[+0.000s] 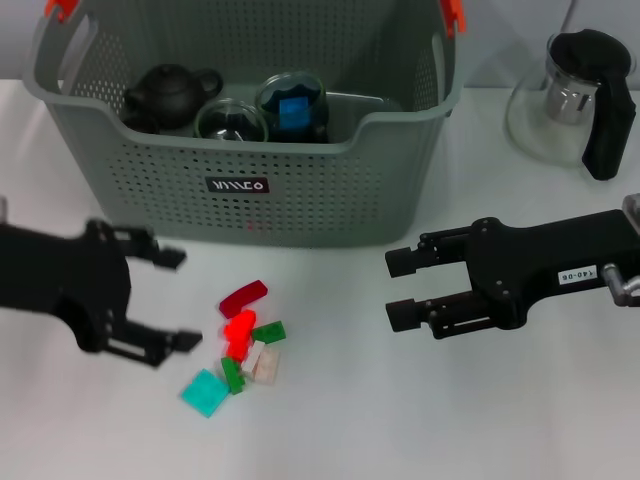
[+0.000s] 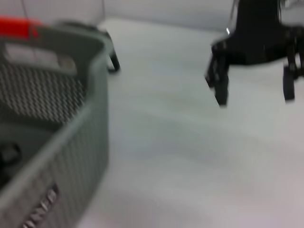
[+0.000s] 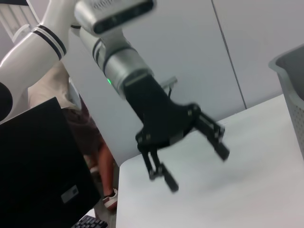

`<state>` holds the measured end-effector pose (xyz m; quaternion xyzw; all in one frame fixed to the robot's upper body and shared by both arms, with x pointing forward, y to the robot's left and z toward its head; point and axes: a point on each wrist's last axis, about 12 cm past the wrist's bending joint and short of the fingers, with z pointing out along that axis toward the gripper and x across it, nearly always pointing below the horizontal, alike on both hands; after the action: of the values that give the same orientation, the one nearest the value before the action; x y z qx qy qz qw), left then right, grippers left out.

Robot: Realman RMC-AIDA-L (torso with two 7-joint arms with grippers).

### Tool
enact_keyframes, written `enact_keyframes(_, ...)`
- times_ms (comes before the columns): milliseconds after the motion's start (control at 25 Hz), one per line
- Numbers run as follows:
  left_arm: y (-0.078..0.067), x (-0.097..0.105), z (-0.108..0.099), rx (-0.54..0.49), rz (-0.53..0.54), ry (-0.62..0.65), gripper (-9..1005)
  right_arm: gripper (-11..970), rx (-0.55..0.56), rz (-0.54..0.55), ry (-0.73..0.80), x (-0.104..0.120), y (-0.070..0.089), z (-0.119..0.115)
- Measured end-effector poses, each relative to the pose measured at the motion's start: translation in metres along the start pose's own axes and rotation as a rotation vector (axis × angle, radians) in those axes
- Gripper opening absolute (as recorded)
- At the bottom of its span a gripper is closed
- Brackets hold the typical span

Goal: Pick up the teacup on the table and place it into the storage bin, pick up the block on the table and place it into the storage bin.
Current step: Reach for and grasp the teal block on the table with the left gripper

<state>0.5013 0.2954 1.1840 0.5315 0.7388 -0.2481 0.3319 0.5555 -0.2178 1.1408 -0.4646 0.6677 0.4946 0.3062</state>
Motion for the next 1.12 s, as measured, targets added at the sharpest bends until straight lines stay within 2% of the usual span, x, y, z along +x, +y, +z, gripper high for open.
enact_keyframes(320, 0.005, 0.001, 0.038, 0.078, -0.123, 0.244, 893, 746, 0.001, 0.005, -0.006, -0.001, 0.000, 0.001)
enact_keyframes(560, 0.007, -0.010, 0.058, 0.063, -0.211, 0.394, 894, 746, 0.006, -0.002, -0.006, -0.005, -0.002, 0.003)
enact_keyframes(840, 0.006, -0.022, 0.076, 0.011, -0.316, 0.480, 894, 746, 0.015, -0.012, -0.013, -0.009, -0.004, 0.000)
enact_keyframes(1120, 0.007, -0.026, 0.088, -0.070, -0.403, 0.513, 895, 746, 0.028, -0.011, -0.019, -0.010, -0.005, -0.005)
